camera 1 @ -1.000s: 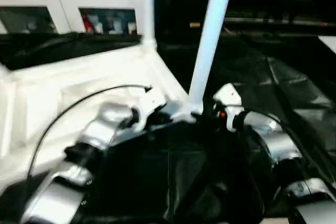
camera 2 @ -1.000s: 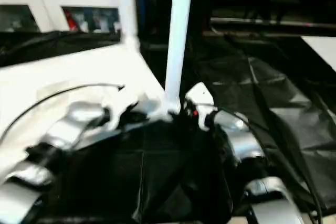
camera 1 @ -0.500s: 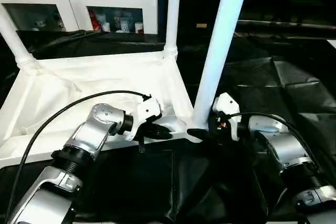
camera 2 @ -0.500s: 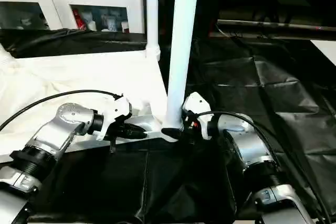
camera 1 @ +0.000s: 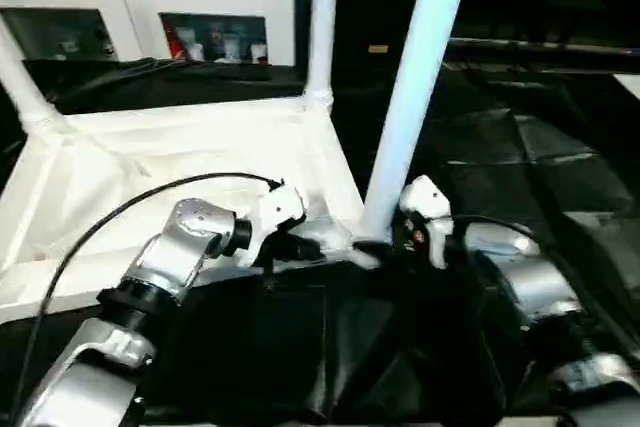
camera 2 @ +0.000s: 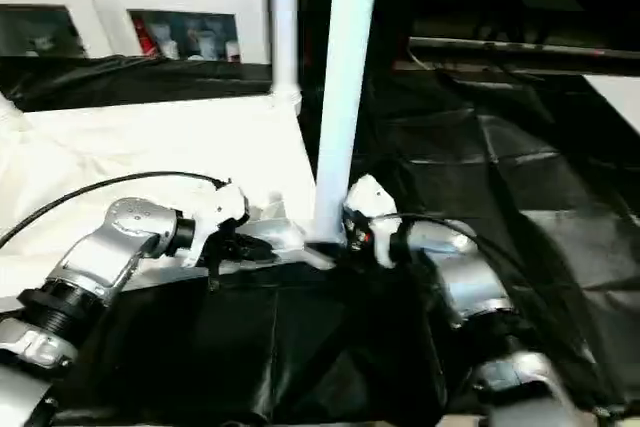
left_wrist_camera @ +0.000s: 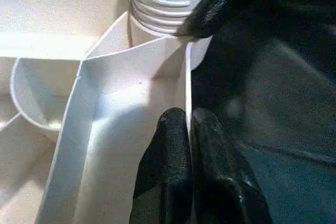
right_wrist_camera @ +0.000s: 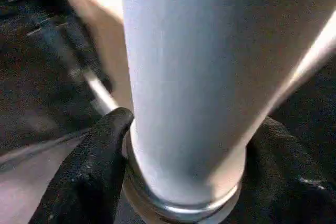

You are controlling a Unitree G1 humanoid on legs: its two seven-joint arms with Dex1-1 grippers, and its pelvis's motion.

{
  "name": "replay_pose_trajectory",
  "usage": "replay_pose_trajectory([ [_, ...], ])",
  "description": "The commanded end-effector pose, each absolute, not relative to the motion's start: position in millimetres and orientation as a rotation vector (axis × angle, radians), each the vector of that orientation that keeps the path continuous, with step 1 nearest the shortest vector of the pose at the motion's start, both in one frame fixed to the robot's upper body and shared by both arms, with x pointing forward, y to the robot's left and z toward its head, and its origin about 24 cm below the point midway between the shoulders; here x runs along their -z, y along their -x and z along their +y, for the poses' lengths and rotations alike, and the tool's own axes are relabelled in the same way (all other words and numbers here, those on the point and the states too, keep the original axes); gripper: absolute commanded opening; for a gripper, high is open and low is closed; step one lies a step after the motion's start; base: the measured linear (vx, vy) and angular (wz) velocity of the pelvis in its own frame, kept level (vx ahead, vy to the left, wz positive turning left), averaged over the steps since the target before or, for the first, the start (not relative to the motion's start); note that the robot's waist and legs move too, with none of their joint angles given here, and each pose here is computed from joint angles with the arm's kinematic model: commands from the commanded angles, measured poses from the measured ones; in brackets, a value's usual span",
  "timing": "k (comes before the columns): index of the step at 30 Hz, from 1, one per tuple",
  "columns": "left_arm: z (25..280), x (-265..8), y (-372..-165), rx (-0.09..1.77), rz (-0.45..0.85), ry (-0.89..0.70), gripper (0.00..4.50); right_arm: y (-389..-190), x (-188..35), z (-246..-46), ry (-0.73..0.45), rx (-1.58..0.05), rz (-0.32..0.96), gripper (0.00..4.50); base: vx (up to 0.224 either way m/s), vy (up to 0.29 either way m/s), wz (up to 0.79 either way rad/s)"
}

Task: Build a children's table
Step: Rotate leg to tighten

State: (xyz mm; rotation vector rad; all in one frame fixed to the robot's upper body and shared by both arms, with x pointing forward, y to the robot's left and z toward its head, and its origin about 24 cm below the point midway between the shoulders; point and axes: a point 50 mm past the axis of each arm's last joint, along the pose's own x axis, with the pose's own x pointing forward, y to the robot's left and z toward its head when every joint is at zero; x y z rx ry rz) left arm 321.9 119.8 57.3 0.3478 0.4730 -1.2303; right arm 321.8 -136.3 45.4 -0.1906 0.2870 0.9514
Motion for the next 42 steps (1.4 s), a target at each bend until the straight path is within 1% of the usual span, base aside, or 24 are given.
replay_pose_trajectory([
  [1,109.4,-57.1,-331.1,1.135,0.461,-0.320,0.00,-333.7,-34.8,-145.9,0.125,-0.679,0.338,2.75,0.000,0.000,0.00],
  [2,107.6,-57.1,-334.9,1.087,0.457,-0.308,0.00,-336.2,-32.3,-143.7,0.094,-0.614,0.343,2.75,0.000,0.000,0.00],
  [3,107.6,-57.1,-334.9,1.087,0.457,-0.308,0.00,-336.2,-32.3,-143.7,0.094,-0.614,0.343,2.75,0.000,0.000,0.00],
  [4,101.4,-57.2,-343.7,0.967,0.453,-0.270,0.00,-341.4,-25.7,-137.6,0.042,-0.459,0.364,2.74,0.000,0.000,0.00],
  [8,89.0,-59.7,-354.3,0.809,0.434,-0.240,0.00,-346.0,-17.6,-124.9,-0.007,-0.297,0.398,2.74,0.000,0.000,0.00],
  [10,80.0,-61.8,-357.8,0.754,0.418,-0.222,0.00,-347.9,-15.0,-115.5,-0.003,-0.248,0.417,2.74,0.000,0.000,0.00],
  [12,70.8,-62.9,-356.6,0.772,0.410,-0.220,0.00,-349.5,-16.9,-104.4,0.017,-0.277,0.409,2.74,0.000,0.000,0.00],
  [15,68.9,-62.4,-354.9,0.795,0.413,-0.241,0.00,-350.4,-18.6,-99.6,0.047,-0.299,0.398,2.74,0.000,0.000,0.00],
  [17,69.4,-61.2,-353.5,0.811,0.422,-0.248,0.00,-352.1,-21.0,-98.0,0.038,-0.311,0.383,2.74,0.000,0.000,0.00],
  [18,70.2,-60.4,-353.1,0.815,0.425,-0.252,0.00,-353.5,-23.5,-97.1,0.029,-0.320,0.365,3.09,0.000,0.000,0.00],
  [19,70.7,-60.2,-353.0,0.816,0.426,-0.253,0.00,-354.0,-24.5,-96.9,0.029,-0.325,0.358,3.30,0.000,0.000,0.00],
  [23,76.0,-59.6,-352.2,0.845,0.422,-0.268,0.00,-359.1,-33.6,-105.6,0.094,-0.353,0.306,3.65,0.000,0.000,0.00],
  [24,78.0,-60.2,-352.1,0.854,0.418,-0.277,0.00,-360.4,-37.0,-109.5,0.112,-0.366,0.290,3.77,0.000,0.000,0.00],
  [25,81.1,-62.0,-351.5,0.883,0.408,-0.291,0.00,-360.3,-42.6,-114.6,0.114,-0.430,0.270,3.84,0.000,0.000,0.00],
  [26,81.7,-62.5,-351.4,0.889,0.406,-0.294,0.00,-360.2,-43.8,-115.6,0.114,-0.446,0.265,3.84,0.000,0.000,0.00],
  [27,85.7,-64.0,-350.3,0.925,0.397,-0.295,0.00,-355.5,-49.2,-120.6,0.131,-0.575,0.244,3.84,0.000,0.000,0.00],
  [28,85.7,-64.0,-350.3,0.925,0.397,-0.295,0.00,-355.5,-49.2,-120.6,0.131,-0.575,0.244,3.84,0.000,0.000,0.00],
  [30,91.8,-62.5,-347.3,0.985,0.408,-0.306,0.00,-347.0,-54.5,-132.8,0.191,-0.714,0.220,3.84,0.000,0.000,0.00],
  [33,96.8,-61.4,-343.4,1.047,0.422,-0.312,0.00,-340.2,-57.3,-142.2,0.229,-0.794,0.216,3.84,0.000,0.000,0.00],
  [34,99.3,-63.8,-337.3,1.149,0.398,-0.333,0.00,-334.1,-58.9,-149.8,0.242,-0.860,0.227,3.84,0.000,0.000,0.00],
  [35,100.4,-65.0,-334.0,1.195,0.396,-0.338,0.00,-331.5,-59.3,-152.6,0.240,-0.890,0.239,3.84,0.000,0.000,0.00],
  [38,100.7,-67.3,-328.5,1.269,0.386,-0.338,0.00,-328.2,-60.3,-155.1,0.242,-0.927,0.249,3.84,0.000,0.000,0.00],
  [40,101.8,-69.4,-317.4,1.392,0.395,-0.322,0.00,-324.3,-63.3,-155.1,0.232,-0.976,0.246,3.84,0.000,0.000,0.00],
  [42,103.0,-69.0,-313.6,1.425,0.412,-0.320,0.00,-321.9,-64.7,-153.2,0.218,-1.014,0.245,3.84,0.000,0.000,0.00],
])
